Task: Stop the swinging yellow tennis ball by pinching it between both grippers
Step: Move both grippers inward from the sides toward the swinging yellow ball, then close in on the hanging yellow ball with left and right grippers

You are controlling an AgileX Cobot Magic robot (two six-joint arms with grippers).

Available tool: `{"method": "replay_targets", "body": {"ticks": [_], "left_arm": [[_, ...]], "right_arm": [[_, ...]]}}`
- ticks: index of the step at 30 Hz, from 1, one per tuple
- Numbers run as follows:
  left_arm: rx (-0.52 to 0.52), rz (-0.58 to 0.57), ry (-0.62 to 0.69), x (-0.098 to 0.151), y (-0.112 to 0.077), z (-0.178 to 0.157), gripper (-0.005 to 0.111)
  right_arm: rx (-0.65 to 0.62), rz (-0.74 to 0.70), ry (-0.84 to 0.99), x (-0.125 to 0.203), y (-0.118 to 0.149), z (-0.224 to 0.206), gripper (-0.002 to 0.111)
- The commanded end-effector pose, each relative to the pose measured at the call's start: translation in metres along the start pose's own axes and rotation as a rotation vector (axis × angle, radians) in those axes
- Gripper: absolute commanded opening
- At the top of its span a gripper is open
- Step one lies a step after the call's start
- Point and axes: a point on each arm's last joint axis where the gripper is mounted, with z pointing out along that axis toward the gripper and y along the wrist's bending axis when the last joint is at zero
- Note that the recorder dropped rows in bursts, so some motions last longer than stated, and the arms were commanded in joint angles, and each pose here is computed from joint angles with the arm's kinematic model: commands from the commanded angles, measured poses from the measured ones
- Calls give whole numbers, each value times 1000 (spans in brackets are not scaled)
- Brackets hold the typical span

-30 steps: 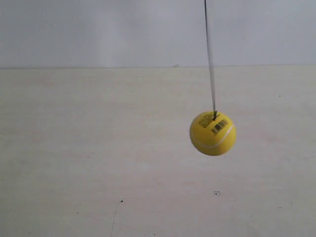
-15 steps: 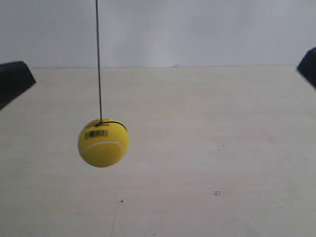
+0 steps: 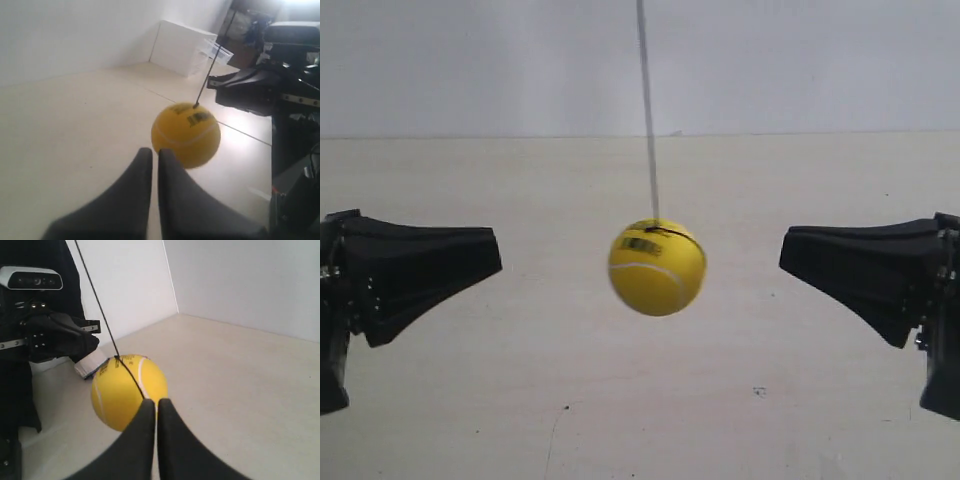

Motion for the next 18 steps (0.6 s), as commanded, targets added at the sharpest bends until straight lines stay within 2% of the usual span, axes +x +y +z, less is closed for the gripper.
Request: {"method": "replay_targets", "body": {"ticks": [1,6,9,12,18], "left_arm": [[-19,45,28,6,4,10,5],[4,69,48,14,6,20,5],[15,77,57,19,9,24,5],[-5,59,57,22,14,26,5],[-56,115,14,19,19,27,5]], "right_arm": [[-4,-5,14,5,-9,4,0],[5,0,24,11,-16,8,0],[-47,-34,25,13,-9,16,0],[-69,-70,62,16,-2,25,0],[-24,-153,110,14,0,42,0]]}}
